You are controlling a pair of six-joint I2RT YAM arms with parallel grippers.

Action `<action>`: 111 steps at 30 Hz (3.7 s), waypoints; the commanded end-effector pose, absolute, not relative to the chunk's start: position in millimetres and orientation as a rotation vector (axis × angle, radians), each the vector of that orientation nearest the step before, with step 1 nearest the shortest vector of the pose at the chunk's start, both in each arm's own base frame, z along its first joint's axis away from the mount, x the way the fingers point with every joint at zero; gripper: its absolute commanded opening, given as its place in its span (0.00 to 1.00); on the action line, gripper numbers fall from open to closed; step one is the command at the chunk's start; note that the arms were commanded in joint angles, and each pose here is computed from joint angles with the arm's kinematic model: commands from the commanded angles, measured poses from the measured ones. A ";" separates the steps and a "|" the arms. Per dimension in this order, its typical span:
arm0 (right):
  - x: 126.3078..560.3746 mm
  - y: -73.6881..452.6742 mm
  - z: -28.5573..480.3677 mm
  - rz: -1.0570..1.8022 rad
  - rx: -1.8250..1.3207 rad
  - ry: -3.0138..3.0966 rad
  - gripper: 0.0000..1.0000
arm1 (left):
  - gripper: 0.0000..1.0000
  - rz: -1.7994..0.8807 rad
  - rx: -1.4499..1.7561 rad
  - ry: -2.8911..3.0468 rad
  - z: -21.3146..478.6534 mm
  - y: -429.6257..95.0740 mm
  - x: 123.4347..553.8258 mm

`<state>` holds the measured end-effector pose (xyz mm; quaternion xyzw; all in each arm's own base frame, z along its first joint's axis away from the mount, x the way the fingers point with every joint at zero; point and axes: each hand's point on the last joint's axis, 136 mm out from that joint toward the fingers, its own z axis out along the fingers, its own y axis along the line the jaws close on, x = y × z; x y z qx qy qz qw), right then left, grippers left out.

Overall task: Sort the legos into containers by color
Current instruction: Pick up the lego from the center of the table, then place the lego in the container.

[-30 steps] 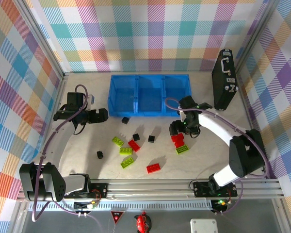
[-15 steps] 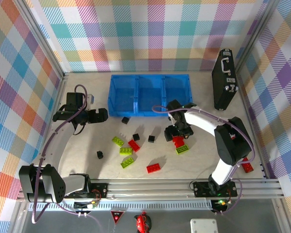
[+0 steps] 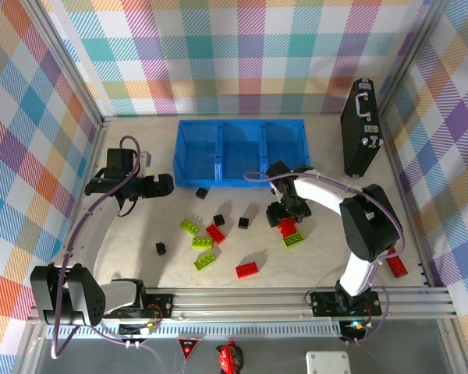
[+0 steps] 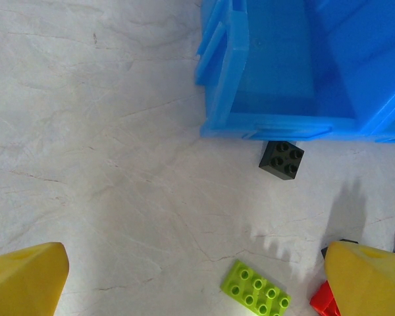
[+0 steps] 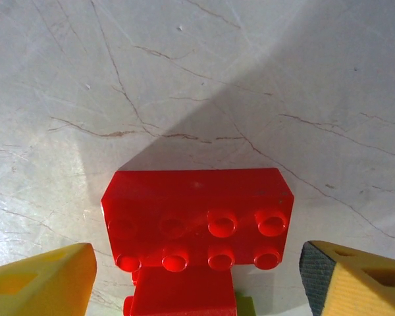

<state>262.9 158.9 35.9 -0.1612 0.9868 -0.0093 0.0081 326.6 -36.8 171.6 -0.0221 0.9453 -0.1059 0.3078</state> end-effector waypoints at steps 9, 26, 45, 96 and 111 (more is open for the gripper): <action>265.0 162.0 29.8 -0.046 -0.521 3.100 0.73 | 0.99 -0.280 -0.038 2.494 171.6 -35.2 325.0; 268.8 163.8 36.5 -0.048 -0.520 3.089 0.69 | 0.99 -0.273 -0.038 2.504 169.6 -34.4 325.5; 299.1 166.0 72.8 -0.041 -0.441 3.038 0.68 | 0.99 -0.269 -0.036 2.512 167.8 -34.1 325.9; 435.7 154.8 89.2 0.016 -0.069 3.027 0.63 | 0.99 -0.275 -0.029 2.517 166.6 -35.3 325.9; 453.3 155.4 85.4 0.045 -0.122 3.002 0.63 | 1.00 -0.248 -0.037 2.525 164.7 -31.5 324.1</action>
